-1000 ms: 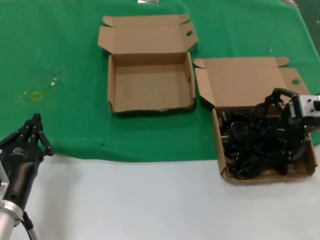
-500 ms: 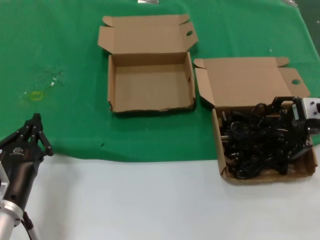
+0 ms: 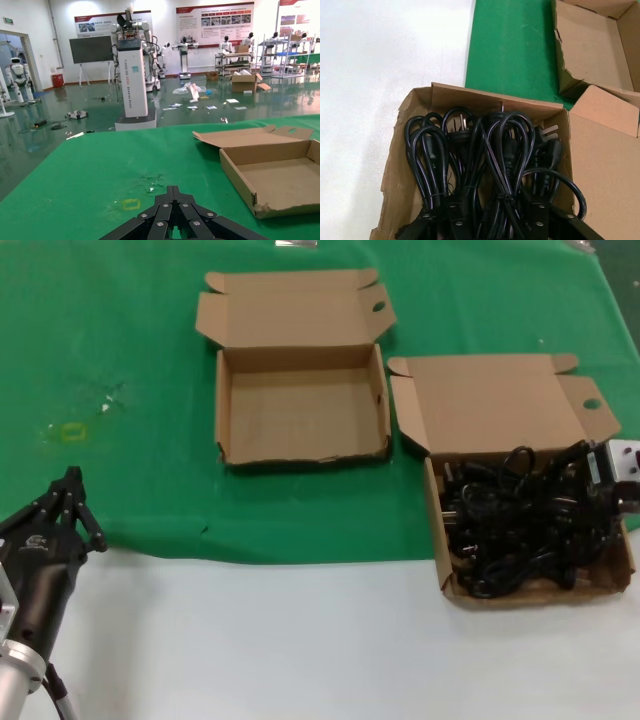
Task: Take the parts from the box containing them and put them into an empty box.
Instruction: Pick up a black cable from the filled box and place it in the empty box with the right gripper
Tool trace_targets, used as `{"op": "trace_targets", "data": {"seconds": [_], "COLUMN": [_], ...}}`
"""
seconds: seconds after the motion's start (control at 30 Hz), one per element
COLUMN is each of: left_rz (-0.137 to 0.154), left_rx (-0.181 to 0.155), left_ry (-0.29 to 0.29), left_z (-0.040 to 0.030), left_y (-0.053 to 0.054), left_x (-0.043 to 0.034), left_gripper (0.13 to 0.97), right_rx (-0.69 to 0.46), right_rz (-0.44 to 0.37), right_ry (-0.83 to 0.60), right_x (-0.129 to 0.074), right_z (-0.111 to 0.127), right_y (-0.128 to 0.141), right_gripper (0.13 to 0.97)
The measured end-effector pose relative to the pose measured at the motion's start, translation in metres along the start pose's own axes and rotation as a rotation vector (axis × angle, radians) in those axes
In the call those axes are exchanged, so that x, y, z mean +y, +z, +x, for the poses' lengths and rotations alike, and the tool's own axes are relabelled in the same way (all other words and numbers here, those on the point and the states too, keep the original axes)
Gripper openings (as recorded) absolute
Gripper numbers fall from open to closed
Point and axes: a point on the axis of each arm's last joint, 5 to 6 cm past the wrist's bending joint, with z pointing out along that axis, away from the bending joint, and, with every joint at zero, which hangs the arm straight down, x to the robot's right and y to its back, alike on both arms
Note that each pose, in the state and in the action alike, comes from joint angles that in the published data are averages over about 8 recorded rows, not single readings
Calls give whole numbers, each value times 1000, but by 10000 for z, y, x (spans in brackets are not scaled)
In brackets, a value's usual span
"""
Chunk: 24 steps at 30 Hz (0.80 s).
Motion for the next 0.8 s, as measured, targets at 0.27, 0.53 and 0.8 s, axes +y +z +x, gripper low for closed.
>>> {"op": "trace_targets", "data": {"seconds": [0.27,0.53,0.8], "left_rz": [0,0,0], "left_rx": [0,0,0], "left_ry": [-1,0,0], "left_z": [0,0,0], "left_y": [0,0,0], "left_x": [0,0,0], "left_gripper": [144,144,144], "right_rx": [1,14,39], "right_rz": [1,2,7], "right_ry": [3,4,10], "right_x": [8,-10,-82], "right_z": [-25,-15,42], "right_y": [2,-53,-215], "right_gripper": [379,265,216]}}
